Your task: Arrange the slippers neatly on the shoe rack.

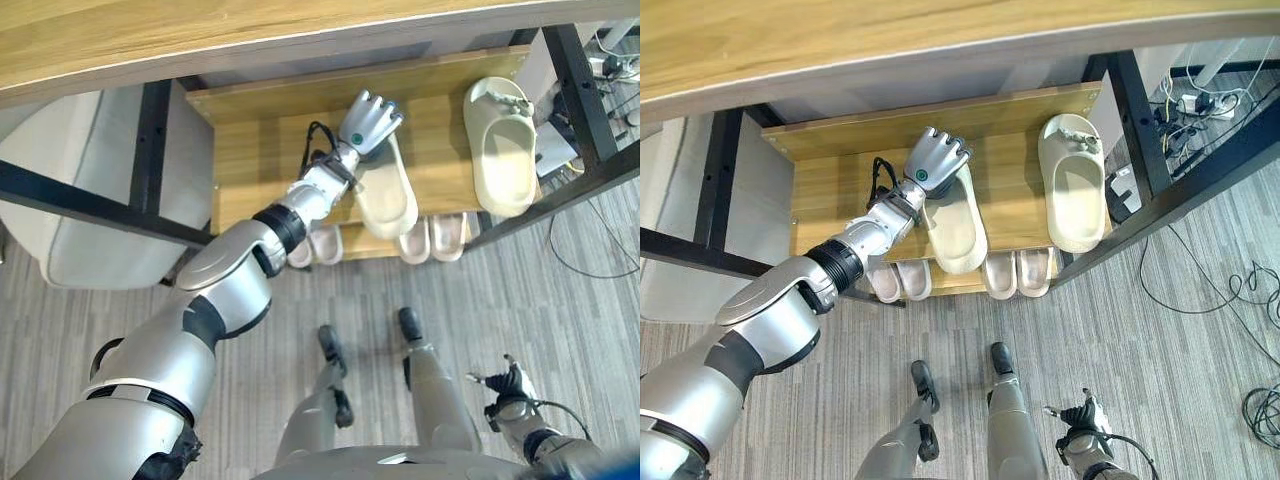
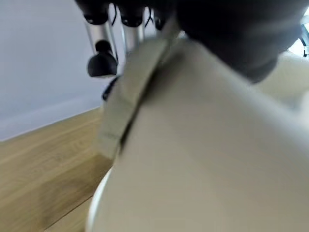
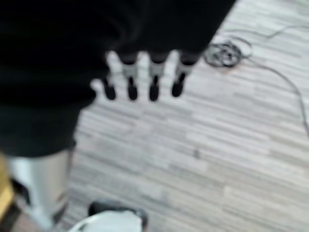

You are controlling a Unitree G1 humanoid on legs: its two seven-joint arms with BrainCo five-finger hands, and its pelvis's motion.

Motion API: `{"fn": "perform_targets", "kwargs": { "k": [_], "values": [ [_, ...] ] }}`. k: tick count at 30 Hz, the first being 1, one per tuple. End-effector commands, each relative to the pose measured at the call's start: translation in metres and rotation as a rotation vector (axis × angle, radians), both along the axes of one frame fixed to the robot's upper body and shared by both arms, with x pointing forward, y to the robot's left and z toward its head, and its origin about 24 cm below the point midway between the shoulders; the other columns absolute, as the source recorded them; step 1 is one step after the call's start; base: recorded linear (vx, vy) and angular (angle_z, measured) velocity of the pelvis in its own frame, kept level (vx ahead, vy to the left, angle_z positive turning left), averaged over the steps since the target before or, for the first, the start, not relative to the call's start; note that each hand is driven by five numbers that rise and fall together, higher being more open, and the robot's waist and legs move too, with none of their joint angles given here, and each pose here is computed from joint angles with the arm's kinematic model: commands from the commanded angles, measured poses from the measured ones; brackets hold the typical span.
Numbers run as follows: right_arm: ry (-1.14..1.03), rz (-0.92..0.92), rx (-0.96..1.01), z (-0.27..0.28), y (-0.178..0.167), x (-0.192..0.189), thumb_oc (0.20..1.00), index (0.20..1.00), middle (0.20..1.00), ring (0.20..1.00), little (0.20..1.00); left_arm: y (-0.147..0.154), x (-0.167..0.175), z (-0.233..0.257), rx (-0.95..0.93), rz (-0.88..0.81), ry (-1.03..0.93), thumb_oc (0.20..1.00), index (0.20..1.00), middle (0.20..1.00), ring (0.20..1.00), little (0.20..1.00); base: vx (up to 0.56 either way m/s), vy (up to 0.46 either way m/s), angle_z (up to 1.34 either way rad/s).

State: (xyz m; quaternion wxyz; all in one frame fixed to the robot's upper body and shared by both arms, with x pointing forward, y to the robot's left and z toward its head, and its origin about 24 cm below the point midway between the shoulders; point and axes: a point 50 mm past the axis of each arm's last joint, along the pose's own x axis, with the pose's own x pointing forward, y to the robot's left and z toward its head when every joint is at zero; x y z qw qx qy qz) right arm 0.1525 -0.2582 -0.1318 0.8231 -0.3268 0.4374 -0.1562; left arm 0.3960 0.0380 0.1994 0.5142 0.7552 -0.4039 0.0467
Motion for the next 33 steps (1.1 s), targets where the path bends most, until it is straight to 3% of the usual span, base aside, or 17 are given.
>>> {"fn": "perform_targets", "kwargs": {
  "k": [1,23,32,33],
  "values": [
    [-0.049,-0.023,-0.053,0.011,-0.015,0.014,1.0,1.0,1.0,1.0,1.0,0.003,0.007,0.064,-0.13,0.044,-0.132,0.2,0.2,0.2,0.2,0.2,0.0,0.0,0.0],
    [-0.055,-0.078,-0.062,0.013,-0.021,0.012,1.0,1.0,1.0,1.0,1.0,-0.035,-0.003,0.068,-0.172,-0.042,-0.126,0.2,0.2,0.2,0.2,0.2,0.0,-0.006,-0.03],
    [-0.053,-0.085,-0.06,0.013,-0.022,0.012,1.0,1.0,1.0,1.0,1.0,-0.037,-0.003,0.067,-0.182,-0.04,-0.109,0.2,0.2,0.2,0.2,0.2,-0.01,-0.017,-0.03],
    [-0.052,-0.083,-0.057,0.012,-0.021,0.012,1.0,1.0,1.0,1.0,1.0,-0.038,-0.003,0.066,-0.182,-0.039,-0.104,0.379,0.379,0.379,0.379,0.379,-0.01,-0.027,-0.06]
  ]
}}
